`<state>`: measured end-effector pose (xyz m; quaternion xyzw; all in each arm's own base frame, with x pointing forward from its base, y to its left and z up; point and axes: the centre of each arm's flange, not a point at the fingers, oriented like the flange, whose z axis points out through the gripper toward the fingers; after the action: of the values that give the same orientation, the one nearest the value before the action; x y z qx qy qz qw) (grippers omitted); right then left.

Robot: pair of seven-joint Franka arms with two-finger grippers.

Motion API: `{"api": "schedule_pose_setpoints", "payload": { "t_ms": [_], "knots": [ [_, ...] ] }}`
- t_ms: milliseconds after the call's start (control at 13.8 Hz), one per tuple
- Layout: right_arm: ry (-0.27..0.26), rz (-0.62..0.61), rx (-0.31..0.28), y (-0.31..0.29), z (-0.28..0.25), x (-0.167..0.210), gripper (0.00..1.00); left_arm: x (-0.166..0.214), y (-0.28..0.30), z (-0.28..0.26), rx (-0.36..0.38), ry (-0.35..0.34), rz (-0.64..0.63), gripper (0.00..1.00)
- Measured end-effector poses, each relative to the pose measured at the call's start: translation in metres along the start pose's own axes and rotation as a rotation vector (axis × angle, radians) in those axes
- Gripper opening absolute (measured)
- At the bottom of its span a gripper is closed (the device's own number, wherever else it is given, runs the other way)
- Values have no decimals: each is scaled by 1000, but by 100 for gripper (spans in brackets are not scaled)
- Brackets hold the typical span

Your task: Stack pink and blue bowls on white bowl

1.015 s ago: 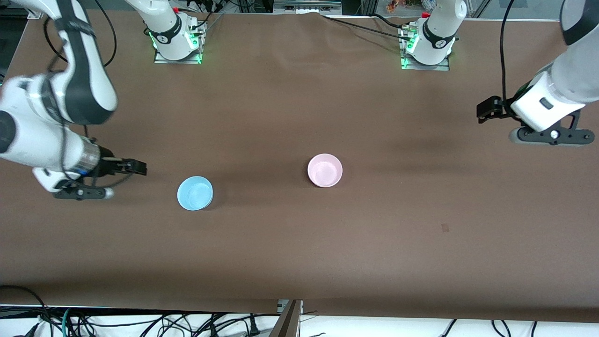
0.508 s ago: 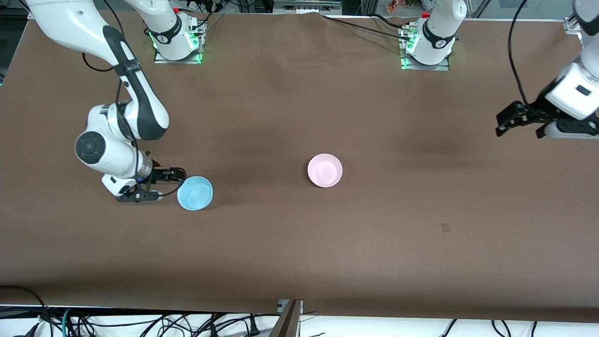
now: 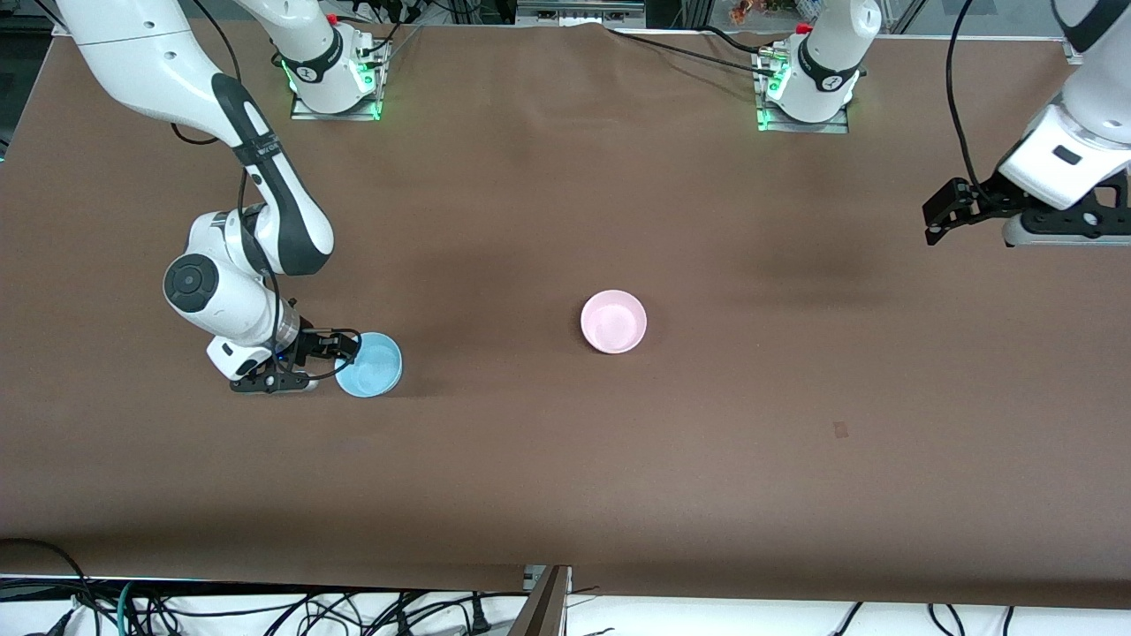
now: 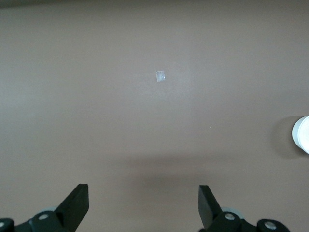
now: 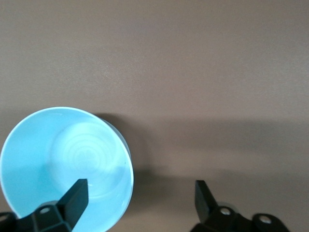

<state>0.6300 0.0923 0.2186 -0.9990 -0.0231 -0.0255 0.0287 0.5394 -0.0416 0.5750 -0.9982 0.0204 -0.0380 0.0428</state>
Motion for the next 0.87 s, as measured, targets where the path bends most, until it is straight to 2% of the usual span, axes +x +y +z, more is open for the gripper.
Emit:
{"api": "schedule_pose_setpoints", "payload": {
  "t_ms": [145,290,363,435,508,725,798,870],
  "knots": [
    [-2,1,1,0,8,-1,71,-1,4,-1,6,-14,6,100],
    [-3,-2,1,-3,12,-2,62,2,2,-5,7,-38,3,100],
    [-3,-2,2,-5,13,-2,52,5,1,-5,7,-44,1,100],
    [-2,1,2,-6,13,-1,52,8,0,-5,6,-47,-2,100],
    [1,15,3,-6,12,-1,45,10,-2,-3,6,-50,-5,100],
    [13,79,5,-7,7,4,8,12,-14,2,6,-68,-28,100],
    [16,92,7,-8,5,5,2,12,-17,3,3,-72,-34,100],
    [17,98,7,-8,5,5,2,11,-18,3,-1,-74,-36,100]
  ]
}}
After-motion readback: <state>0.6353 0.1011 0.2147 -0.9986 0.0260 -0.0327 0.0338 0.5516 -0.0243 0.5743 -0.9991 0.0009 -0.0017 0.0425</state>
